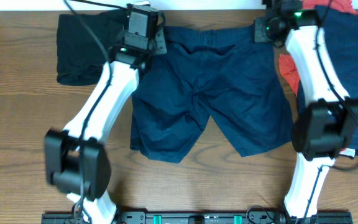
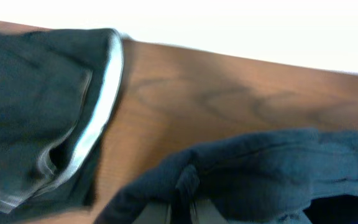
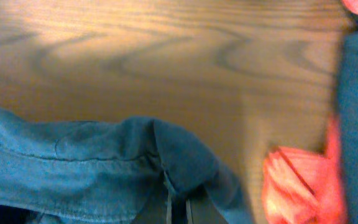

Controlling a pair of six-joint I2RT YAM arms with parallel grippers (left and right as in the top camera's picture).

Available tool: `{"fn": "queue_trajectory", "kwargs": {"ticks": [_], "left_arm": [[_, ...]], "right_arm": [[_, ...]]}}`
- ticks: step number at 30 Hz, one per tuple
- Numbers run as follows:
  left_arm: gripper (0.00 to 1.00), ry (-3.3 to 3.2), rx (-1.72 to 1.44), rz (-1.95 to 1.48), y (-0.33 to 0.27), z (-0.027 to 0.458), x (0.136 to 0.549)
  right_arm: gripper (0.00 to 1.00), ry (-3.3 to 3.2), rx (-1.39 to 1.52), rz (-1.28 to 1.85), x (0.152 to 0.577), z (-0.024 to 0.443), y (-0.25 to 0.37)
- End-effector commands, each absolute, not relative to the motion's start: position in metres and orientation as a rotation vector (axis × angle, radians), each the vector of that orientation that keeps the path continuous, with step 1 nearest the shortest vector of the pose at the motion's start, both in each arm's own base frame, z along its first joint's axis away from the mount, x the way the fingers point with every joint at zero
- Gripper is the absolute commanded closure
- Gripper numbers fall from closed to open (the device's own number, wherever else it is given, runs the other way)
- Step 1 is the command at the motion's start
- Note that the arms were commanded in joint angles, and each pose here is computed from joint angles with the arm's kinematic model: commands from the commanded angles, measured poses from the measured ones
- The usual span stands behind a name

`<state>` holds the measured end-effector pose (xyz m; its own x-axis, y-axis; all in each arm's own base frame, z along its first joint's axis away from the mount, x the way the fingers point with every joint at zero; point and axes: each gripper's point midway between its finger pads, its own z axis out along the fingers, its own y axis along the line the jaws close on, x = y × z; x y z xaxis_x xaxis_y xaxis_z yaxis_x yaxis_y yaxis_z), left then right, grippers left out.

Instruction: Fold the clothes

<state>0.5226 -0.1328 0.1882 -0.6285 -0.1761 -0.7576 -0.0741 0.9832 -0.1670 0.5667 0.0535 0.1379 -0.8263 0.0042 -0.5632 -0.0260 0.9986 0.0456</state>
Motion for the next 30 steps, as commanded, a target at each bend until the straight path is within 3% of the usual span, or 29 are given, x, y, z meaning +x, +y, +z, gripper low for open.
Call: {"fn": "queue_trajectory", "kwargs": {"ticks": [1,2,3,4,5,6,10,15,21,30], "left_arm": [[0.78,2.207,-0.195,-0.148,-0.135,0.173,0.546],[0.62,2.186,-0.196,-0.157,-0.137,0.169,0.554],[0.41,2.159,-0.197,-0.168,-0.14,0.165,0.562],[0.12,2.135,-0.196,-0.176,-0.142,0.164,0.569],[0.02,2.114,-0.196,-0.184,-0.143,0.162,0.574],[0.02,2.087,-0.197,-0.194,-0.145,0.163,0.58],[0.02,2.029,-0.143,-0.179,-0.146,0.175,0.588],[0.02,2.104,-0.07,-0.088,-0.137,0.183,0.568],[0.02,2.326,-0.038,-0.003,-0.118,0.181,0.51],[0.02,2.635,0.013,0.084,-0.095,0.167,0.426]], "right_arm": [[0.99,2.524,0.031,0.112,0.587,0.109,0.058],[0.98,2.507,0.034,0.115,0.594,0.103,0.059],[0.91,2.478,0.03,0.128,0.604,0.097,0.061],[0.83,2.45,0.025,0.14,0.613,0.094,0.063],[0.75,2.414,0.021,0.153,0.622,0.092,0.065],[0.57,2.374,0.017,0.16,0.632,0.092,0.067],[0.22,2.288,-0.022,0.172,0.646,0.107,0.071],[0.03,2.295,-0.082,0.218,0.629,0.142,0.078],[0.01,2.515,-0.116,0.314,0.559,0.159,0.09],[0.01,2.855,-0.286,0.413,0.467,0.125,0.14]]}}
